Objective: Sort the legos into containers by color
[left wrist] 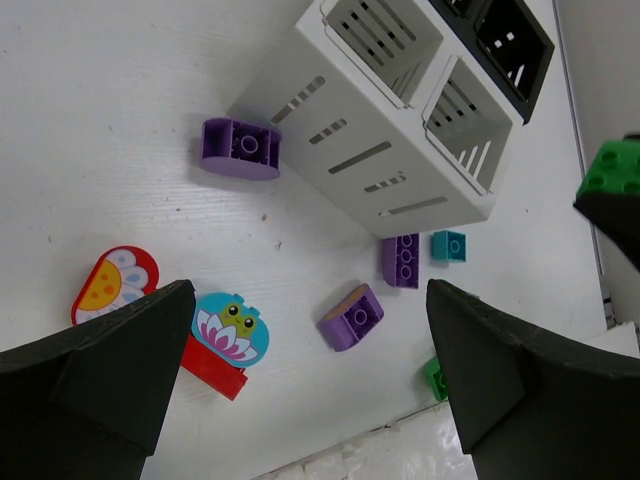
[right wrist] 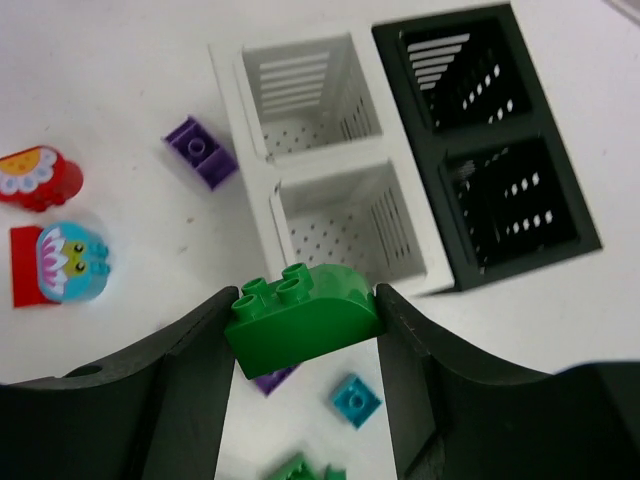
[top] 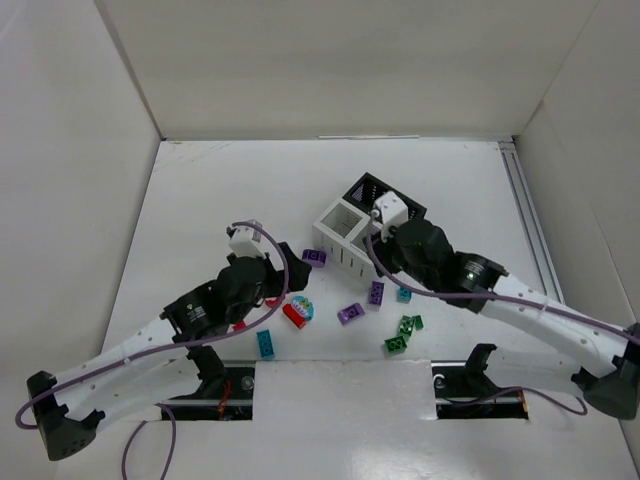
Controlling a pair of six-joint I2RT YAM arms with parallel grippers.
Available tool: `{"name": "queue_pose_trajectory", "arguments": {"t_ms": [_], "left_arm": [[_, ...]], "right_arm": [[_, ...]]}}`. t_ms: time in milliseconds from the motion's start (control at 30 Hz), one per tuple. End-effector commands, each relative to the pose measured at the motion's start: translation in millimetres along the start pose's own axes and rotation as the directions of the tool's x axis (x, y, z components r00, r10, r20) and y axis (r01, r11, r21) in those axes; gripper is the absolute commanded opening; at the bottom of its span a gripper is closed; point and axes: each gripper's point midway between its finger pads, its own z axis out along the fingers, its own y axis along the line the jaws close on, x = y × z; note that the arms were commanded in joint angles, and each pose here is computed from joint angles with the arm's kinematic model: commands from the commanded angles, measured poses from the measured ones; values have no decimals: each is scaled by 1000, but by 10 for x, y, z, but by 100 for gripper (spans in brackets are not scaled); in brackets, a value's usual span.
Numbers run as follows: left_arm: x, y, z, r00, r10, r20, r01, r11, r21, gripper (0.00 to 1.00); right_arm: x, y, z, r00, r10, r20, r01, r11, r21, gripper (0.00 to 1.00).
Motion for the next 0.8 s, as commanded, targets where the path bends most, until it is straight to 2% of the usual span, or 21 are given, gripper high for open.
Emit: {"name": "queue_pose_trajectory", "arguments": {"t_ms": [0, 33, 167, 233, 333, 433, 467, 533, 633, 700, 767], "left_arm": [[62, -86, 18, 1000, 16, -24, -15, 999, 52, 100], [100, -84, 37, 999, 22, -39, -20, 999, 49, 100], [170, -144, 62, 997, 35, -73, -30, 997, 76, 100], [290, -146, 98, 992, 46, -116, -36, 996, 86, 100], [417, -201, 142, 986, 51, -159, -32, 992, 122, 100], [562, -250, 182, 976, 88, -201, -56, 985, 162, 100], [563, -278, 177, 975, 96, -202, -60, 982, 178, 100], [578, -302, 199, 972, 120, -202, -80, 978, 194, 99], [627, -403, 194, 965, 147, -219, -97, 970, 223, 99], [697, -423, 216, 956, 176, -234, -123, 967, 222, 99], [755, -486, 201, 950, 196, -242, -138, 962, 234, 99]], "right_arm": [[-314, -129, 204, 995, -103, 18, 101, 992, 75, 33], [-415, -220, 258, 995, -99, 20, 97, 990, 101, 33], [-288, -331, 613, 995, -83, -46, 87, 992, 93, 34], [-209, -325, 674, 996, -67, -65, 70, 997, 40, 36], [-127, -364, 687, 997, -45, -65, 47, 998, 32, 36], [-83, -388, 622, 998, -38, -54, 40, 999, 29, 46], [-66, -374, 606, 998, -38, -53, 39, 999, 20, 55], [-109, -353, 562, 999, -44, -26, 44, 999, 2, 65], [-155, -319, 512, 999, -51, 0, 51, 998, -24, 67], [-181, -272, 514, 998, -58, 12, 59, 997, -52, 75], [-182, -258, 514, 997, -81, 15, 82, 994, -66, 78]]}}
